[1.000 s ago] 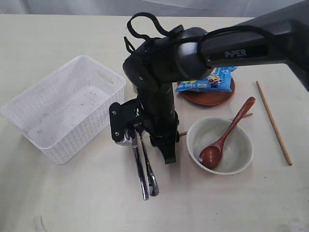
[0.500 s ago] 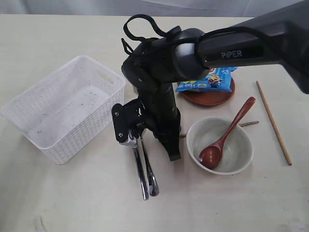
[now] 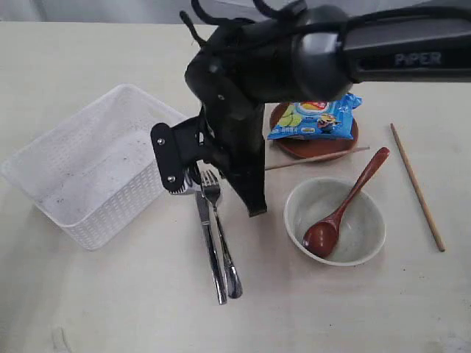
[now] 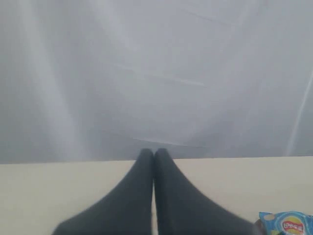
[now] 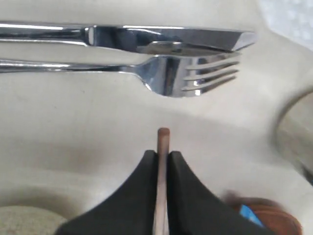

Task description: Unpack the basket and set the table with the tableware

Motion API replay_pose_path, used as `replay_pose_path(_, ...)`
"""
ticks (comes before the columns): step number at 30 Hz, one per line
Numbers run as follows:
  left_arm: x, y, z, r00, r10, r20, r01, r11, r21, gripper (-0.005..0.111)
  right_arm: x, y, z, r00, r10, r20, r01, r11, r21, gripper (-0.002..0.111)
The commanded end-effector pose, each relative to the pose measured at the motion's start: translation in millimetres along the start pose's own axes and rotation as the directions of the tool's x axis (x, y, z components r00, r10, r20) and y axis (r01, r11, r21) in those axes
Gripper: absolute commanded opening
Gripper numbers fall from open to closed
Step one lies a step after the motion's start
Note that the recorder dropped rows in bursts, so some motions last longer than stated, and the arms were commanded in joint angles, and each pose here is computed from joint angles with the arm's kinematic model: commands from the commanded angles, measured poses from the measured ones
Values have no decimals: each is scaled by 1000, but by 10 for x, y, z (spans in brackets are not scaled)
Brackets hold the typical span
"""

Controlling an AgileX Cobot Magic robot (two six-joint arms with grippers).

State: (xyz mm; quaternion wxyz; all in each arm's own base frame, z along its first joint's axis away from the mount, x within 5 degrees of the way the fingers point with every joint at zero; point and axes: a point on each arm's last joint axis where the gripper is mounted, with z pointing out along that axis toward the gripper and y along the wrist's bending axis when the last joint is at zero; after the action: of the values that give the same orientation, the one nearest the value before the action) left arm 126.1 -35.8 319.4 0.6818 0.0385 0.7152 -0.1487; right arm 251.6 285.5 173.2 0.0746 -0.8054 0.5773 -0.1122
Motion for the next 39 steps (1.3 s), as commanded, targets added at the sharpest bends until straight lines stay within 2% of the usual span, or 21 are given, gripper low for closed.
replay_pose_path(1, 4, -2, -11, 1000, 0, 8, 0, 1000, 2, 0, 75, -53, -330, 999, -5, 34, 2, 995, 102, 0)
replay_pose_path(7, 6, -3, -11, 1000, 5, 6, -5, 1000, 3, 0, 307, -163, -763, 997, 83, 1, -80, 953, 292, 0)
replay_pose_path(14, 10, -5, -11, 1000, 4, 2, -4, 1000, 5, 0, 467, -89, -968, 989, 145, -23, -134, 955, 265, 0)
replay_pose_path(20, 9, -5, -11, 1000, 4, 2, -4, 1000, 5, 0, 901, -86, -1222, 963, 268, -40, -247, 929, 276, 0)
replay_pose_path(24, 13, -7, -11, 1000, 2, -2, -2, 1000, 8, 0, 1091, 70, -1383, 958, 282, 48, -286, 934, 214, 0)
replay_pose_path(27, 13, -7, -11, 1000, 2, -2, -2, 1000, 8, 0, 1094, 310, -1448, 992, 101, 73, -112, 979, 171, 0)
replay_pose_path(31, 13, -7, -11, 1000, 2, -2, -2, 1000, 8, 0, 1017, 611, -1436, 981, -192, 41, 183, 970, 162, 0)
replay_pose_path(34, 16, -9, -11, 1000, 0, -5, 0, 1000, 10, 0, 920, 833, -1289, 889, -458, 18, 452, 882, 138, 0)
replay_pose_path(36, 16, -9, -11, 1000, 0, -5, 0, 1000, 10, 0, 851, 940, -1154, 794, -608, 1, 602, 787, 139, 0)
replay_pose_path(39, 16, -9, -11, 1000, 0, -5, 0, 1000, 10, 0, 769, 1124, -927, 624, -780, -58, 778, 612, 141, 0)
